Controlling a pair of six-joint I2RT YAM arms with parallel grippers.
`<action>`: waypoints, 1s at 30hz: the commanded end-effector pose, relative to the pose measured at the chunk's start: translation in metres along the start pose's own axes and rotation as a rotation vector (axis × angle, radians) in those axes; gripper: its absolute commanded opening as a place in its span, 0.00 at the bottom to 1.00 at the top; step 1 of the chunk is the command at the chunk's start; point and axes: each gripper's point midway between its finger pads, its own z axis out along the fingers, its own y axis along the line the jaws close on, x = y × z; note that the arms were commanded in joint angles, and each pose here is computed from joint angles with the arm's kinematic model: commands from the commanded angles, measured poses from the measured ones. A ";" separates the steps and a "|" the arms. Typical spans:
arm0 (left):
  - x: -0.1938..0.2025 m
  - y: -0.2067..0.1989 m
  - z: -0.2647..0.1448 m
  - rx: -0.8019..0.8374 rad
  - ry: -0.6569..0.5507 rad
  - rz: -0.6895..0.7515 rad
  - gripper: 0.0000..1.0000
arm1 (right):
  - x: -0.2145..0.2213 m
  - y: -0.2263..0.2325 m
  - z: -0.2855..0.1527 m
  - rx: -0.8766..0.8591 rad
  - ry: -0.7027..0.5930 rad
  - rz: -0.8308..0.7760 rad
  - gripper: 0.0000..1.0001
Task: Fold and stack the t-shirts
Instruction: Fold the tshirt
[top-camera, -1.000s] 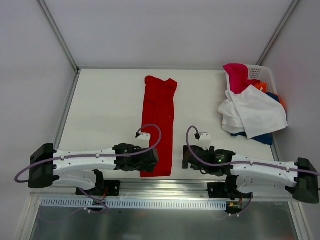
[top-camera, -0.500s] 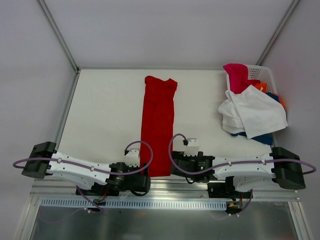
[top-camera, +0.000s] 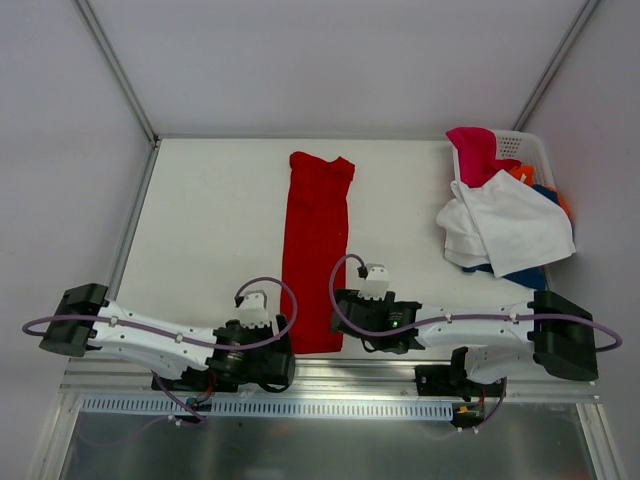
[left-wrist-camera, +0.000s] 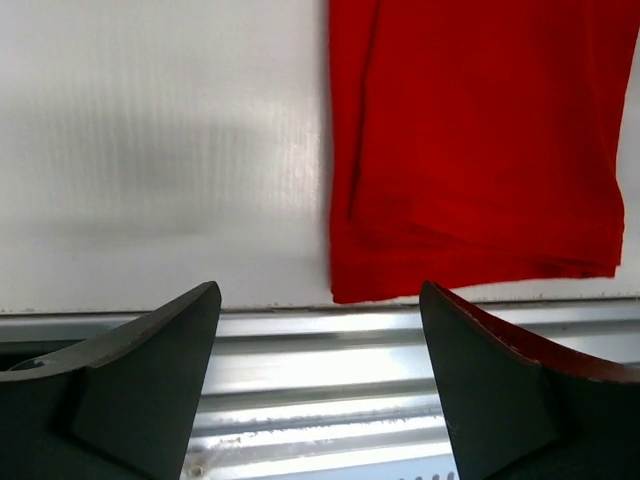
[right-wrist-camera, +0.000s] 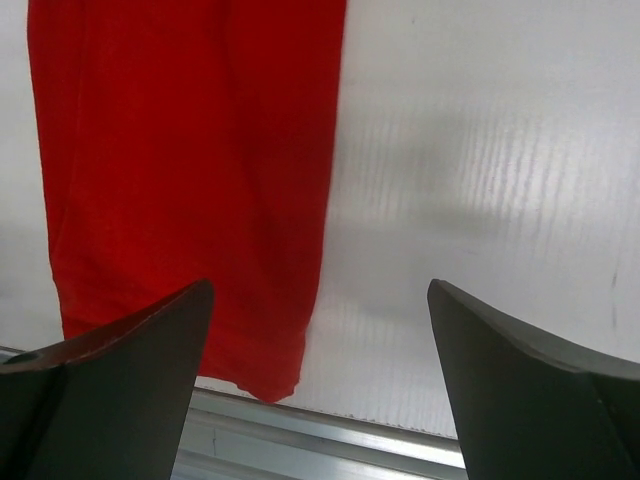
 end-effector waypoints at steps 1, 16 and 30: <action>-0.017 0.022 0.009 -0.005 -0.097 -0.070 0.79 | 0.008 0.016 0.009 -0.053 0.027 0.008 0.93; -0.002 0.005 0.023 0.093 -0.072 -0.081 0.80 | 0.029 0.034 0.027 -0.116 0.086 0.039 0.89; -0.001 -0.001 0.032 0.063 -0.059 -0.044 0.80 | 0.040 0.000 0.012 -0.031 0.104 0.073 0.46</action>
